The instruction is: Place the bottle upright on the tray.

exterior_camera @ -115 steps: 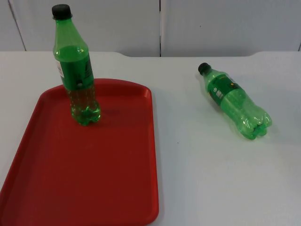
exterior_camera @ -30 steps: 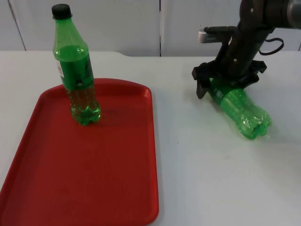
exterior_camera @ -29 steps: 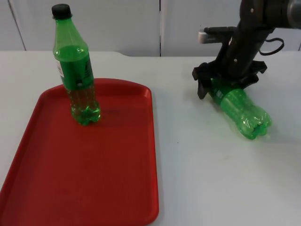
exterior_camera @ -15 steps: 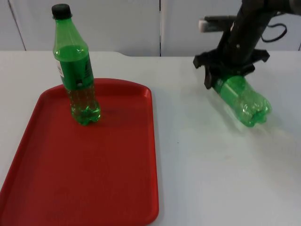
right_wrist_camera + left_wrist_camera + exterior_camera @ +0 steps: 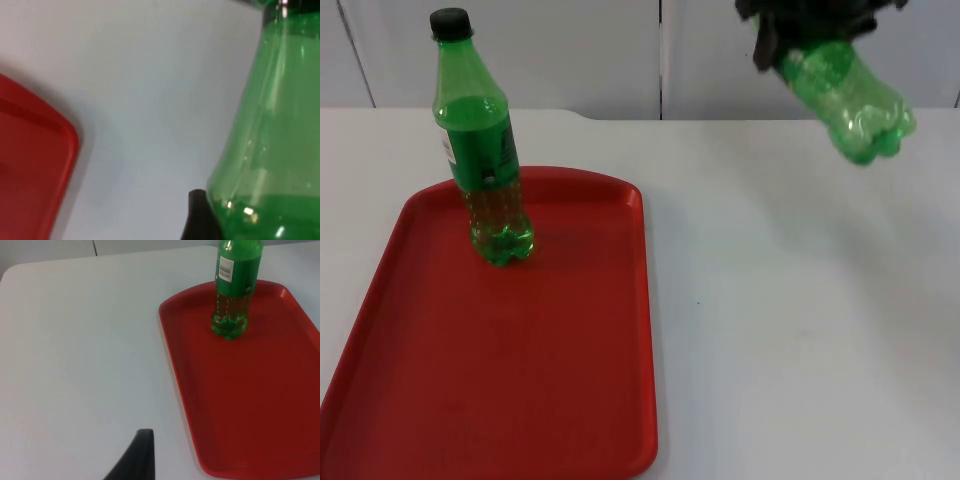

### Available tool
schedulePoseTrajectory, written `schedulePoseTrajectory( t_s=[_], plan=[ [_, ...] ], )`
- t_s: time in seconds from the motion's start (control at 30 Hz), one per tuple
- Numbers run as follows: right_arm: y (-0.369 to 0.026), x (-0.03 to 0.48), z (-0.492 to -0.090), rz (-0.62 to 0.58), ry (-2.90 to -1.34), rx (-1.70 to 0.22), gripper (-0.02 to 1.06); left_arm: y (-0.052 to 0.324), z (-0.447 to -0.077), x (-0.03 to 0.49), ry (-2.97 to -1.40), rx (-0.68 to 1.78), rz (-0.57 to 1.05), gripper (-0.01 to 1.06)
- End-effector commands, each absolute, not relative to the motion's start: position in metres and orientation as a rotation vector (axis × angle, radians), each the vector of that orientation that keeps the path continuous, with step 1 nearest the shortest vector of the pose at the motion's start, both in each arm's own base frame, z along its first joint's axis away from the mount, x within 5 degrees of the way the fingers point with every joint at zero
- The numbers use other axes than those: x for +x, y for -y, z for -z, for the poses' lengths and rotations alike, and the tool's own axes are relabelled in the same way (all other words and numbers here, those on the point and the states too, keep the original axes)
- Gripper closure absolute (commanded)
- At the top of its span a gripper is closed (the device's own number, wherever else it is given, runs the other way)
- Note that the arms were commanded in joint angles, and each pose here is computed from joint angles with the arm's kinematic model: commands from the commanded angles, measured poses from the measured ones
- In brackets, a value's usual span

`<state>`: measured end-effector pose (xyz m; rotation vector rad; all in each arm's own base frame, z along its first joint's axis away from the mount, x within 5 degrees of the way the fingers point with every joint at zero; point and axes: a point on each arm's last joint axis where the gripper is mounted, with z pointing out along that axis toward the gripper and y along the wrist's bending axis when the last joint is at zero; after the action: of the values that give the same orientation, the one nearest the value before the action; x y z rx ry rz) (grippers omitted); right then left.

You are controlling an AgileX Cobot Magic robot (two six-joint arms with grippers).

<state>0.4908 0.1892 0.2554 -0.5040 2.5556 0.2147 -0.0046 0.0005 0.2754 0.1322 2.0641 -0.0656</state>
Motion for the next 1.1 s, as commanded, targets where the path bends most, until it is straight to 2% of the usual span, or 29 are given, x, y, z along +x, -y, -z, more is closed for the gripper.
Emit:
schedulePoseTrajectory(
  t_s=[0.0,0.27,0.47,0.67,0.8,1.07],
  plan=[
    [-0.189,0.481,-0.293,-0.225,-2.470,-0.523,1.04,0.000,-0.274,-0.005,-2.062,0.130,0.074,0.00],
    [-0.180,0.440,-0.379,-0.317,-2.326,-0.521,1.04,0.000,-0.274,-0.005,-2.062,0.130,0.074,0.00],
    [-0.162,0.393,-0.417,-0.298,-2.276,-0.550,1.04,0.000,-0.274,-0.005,-2.062,0.130,0.074,0.00],
    [-0.151,0.360,-0.423,-0.298,-2.236,-0.536,1.04,0.000,-0.274,-0.005,-2.062,0.130,0.074,0.00],
    [-0.137,0.326,-0.423,-0.303,-2.152,-0.495,1.04,0.000,-0.274,-0.005,-2.062,0.130,0.074,0.00],
    [-0.115,0.275,-0.397,-0.303,-2.076,-0.444,1.04,0.000,-0.274,-0.005,-2.062,0.130,0.074,0.00]
  ],
)
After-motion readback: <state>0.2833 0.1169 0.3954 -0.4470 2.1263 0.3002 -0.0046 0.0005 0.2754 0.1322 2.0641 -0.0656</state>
